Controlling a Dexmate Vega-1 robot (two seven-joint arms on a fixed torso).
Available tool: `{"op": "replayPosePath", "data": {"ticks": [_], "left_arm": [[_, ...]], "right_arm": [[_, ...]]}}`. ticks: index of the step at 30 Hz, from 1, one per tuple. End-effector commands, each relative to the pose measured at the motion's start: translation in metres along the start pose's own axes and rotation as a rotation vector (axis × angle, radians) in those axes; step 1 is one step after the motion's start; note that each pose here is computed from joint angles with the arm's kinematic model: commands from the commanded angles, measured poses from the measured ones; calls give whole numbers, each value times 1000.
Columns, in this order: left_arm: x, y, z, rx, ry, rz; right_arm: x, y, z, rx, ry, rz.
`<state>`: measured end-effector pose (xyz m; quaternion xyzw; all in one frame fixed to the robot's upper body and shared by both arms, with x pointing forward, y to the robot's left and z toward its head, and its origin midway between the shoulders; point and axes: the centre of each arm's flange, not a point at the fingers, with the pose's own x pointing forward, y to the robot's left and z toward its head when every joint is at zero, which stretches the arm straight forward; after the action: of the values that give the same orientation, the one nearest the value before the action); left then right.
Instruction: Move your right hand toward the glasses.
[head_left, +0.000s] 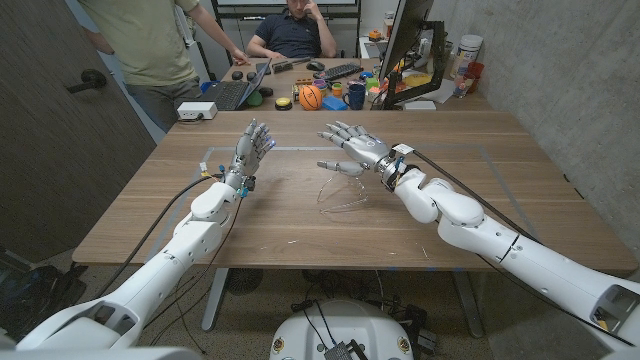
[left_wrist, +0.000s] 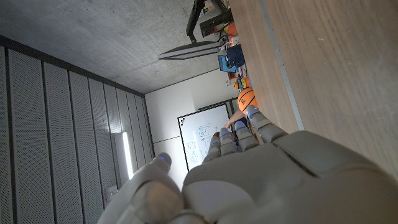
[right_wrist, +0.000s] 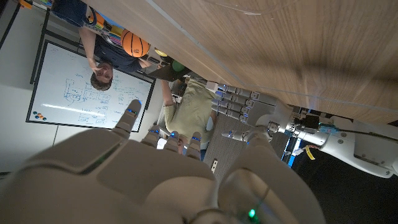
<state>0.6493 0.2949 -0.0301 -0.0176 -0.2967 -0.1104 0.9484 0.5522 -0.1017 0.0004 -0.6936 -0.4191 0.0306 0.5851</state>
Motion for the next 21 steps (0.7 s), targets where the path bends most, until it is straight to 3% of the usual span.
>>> {"op": "replayPosePath", "data": {"ticks": [1, 9, 21], "left_arm": [[-5, 1, -1, -3, -1, -2], [-8, 3, -1, -3, -5, 1], [-7, 3, -1, -2, -5, -1]], "right_arm": [[5, 17, -1, -31, 14, 80], [8, 28, -9, -33, 39, 134], [9, 33, -19, -22, 64, 183]]}}
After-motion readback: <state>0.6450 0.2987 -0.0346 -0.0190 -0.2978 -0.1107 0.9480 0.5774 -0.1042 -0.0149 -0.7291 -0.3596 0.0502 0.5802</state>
